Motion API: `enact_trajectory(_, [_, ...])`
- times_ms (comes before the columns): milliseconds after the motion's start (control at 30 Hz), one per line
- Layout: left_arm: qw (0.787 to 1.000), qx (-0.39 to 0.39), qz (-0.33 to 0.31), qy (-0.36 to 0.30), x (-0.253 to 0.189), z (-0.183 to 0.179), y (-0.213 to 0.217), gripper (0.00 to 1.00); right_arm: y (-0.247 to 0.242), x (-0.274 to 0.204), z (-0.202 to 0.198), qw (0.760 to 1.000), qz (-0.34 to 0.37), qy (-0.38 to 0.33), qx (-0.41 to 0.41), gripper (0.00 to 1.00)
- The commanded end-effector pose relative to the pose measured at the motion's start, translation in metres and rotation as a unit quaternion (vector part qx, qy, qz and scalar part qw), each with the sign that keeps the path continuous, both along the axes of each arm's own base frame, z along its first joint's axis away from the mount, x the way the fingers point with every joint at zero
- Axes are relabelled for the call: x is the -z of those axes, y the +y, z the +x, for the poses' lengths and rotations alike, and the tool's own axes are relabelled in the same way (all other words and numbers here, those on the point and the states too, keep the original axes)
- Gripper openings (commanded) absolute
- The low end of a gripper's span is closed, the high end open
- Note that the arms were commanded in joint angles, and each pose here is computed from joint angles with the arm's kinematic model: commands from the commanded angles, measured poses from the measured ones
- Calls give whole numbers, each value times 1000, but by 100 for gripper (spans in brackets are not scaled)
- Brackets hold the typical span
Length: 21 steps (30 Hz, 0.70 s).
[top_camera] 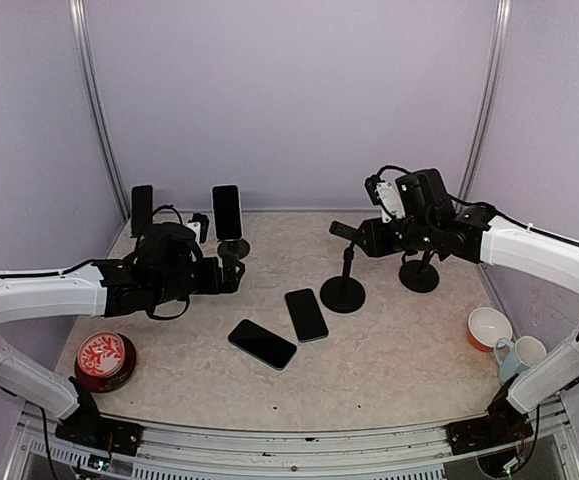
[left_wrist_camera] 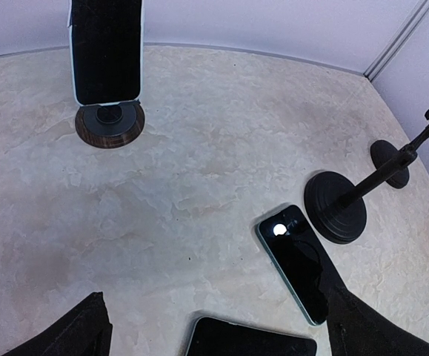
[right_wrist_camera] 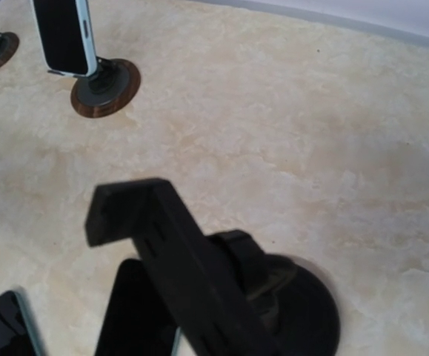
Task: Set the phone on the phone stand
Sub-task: Adjust the phone stand at the center of the board.
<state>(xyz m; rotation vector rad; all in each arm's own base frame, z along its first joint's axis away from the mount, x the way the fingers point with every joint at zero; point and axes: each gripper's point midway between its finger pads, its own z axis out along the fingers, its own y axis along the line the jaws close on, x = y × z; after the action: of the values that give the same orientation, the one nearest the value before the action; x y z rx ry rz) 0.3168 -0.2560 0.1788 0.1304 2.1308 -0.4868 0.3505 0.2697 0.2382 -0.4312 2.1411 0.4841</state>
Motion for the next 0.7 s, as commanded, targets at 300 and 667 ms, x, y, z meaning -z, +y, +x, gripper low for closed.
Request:
enact_trajectory(300, [1000,4,-6,-4,-2,1,-5,99,3,7,-2,1000,-13,2,-4,22])
enact_trajectory(667, [1000,4,-8,-4,-4,1,-5,99,4,-2,4,996,-63,-31,-57,21])
